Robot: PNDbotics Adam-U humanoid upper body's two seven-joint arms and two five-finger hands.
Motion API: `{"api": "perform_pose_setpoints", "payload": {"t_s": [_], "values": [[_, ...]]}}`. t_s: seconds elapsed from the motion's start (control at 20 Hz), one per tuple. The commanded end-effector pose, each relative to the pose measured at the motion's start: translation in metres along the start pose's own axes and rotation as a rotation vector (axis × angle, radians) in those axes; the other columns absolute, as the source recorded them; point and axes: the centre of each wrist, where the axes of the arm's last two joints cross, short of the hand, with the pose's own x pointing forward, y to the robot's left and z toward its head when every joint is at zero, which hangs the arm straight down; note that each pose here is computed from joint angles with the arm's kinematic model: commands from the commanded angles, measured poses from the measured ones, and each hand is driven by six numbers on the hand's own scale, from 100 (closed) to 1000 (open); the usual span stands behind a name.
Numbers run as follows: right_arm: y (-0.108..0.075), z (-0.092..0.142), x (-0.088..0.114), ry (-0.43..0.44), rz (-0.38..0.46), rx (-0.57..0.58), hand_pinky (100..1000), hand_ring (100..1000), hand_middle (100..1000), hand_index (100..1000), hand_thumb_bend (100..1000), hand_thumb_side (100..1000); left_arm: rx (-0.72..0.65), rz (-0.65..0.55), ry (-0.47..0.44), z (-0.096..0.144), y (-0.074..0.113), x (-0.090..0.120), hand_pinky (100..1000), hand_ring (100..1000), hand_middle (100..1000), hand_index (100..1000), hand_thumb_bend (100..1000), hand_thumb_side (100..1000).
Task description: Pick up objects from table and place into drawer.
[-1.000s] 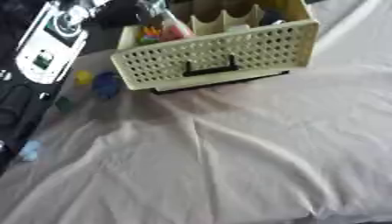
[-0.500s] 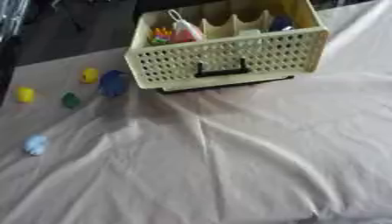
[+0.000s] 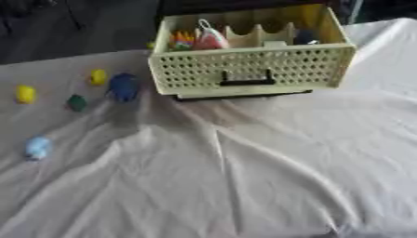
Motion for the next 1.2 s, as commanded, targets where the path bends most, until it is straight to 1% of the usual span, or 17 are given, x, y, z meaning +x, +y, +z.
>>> {"api": "perform_pose_setpoints", "payload": {"t_s": [0.05,0.1,0.15,0.2,0.3,0.4,0.55,0.65,0.8,0.95,1.05,1.15,1.2], "values": [[-0.005,-0.009,0.008,-0.06,0.044,0.162,531,381,420,748,100,744,0.074,0.029,-0.045,0.007,0.012,0.015,585,721,739,915,250,835],[-0.008,-0.009,0.009,-0.068,0.064,0.223,529,379,425,747,100,755,0.083,0.046,-0.03,0.013,0.012,0.011,575,708,729,906,235,859],[-0.01,-0.009,0.01,-0.075,0.087,0.289,531,380,429,746,100,763,0.085,0.058,-0.018,0.02,0.012,0.007,570,702,723,902,229,864],[-0.012,-0.008,0.011,-0.079,0.11,0.359,529,378,441,744,100,789,0.083,0.062,-0.008,0.027,0.012,0.002,561,693,717,900,216,872],[-0.016,-0.006,0.012,-0.085,0.157,0.519,512,375,444,738,100,795,0.063,0.064,0.012,0.045,0.01,-0.009,551,681,706,892,199,898],[-0.021,-0.005,0.014,-0.095,0.208,0.66,493,370,470,741,100,810,0.061,0.075,0.036,0.063,0.008,-0.019,547,676,701,889,196,918],[-0.025,-0.001,0.016,-0.112,0.274,0.899,465,364,507,747,100,822,0.067,0.104,0.085,0.09,0.0,-0.031,540,669,695,885,202,930],[-0.027,0.004,0.017,-0.125,0.306,1.051,456,359,527,762,100,849,0.062,0.127,0.125,0.107,-0.007,-0.038,531,659,687,880,208,946],[-0.027,0.006,0.018,-0.123,0.341,1.247,460,385,568,784,100,929,0.026,0.18,0.2,0.132,-0.02,-0.045,515,643,675,873,217,974],[-0.023,0.009,0.017,-0.105,0.34,1.422,456,400,599,811,100,958,0.01,0.24,0.257,0.15,-0.033,-0.048,509,635,665,865,235,1000],[-0.021,0.012,0.017,-0.089,0.339,1.529,463,425,624,830,100,960,0.011,0.271,0.294,0.159,-0.039,-0.049,506,631,661,861,241,1000],[-0.021,0.015,0.018,-0.072,0.345,1.648,450,437,631,829,100,906,0.005,0.292,0.327,0.165,-0.044,-0.049,504,630,661,859,245,1000],[-0.02,0.017,0.018,-0.067,0.35,1.692,443,437,633,829,100,848,0.002,0.298,0.337,0.167,-0.045,-0.049,504,629,660,857,233,1000]]}}
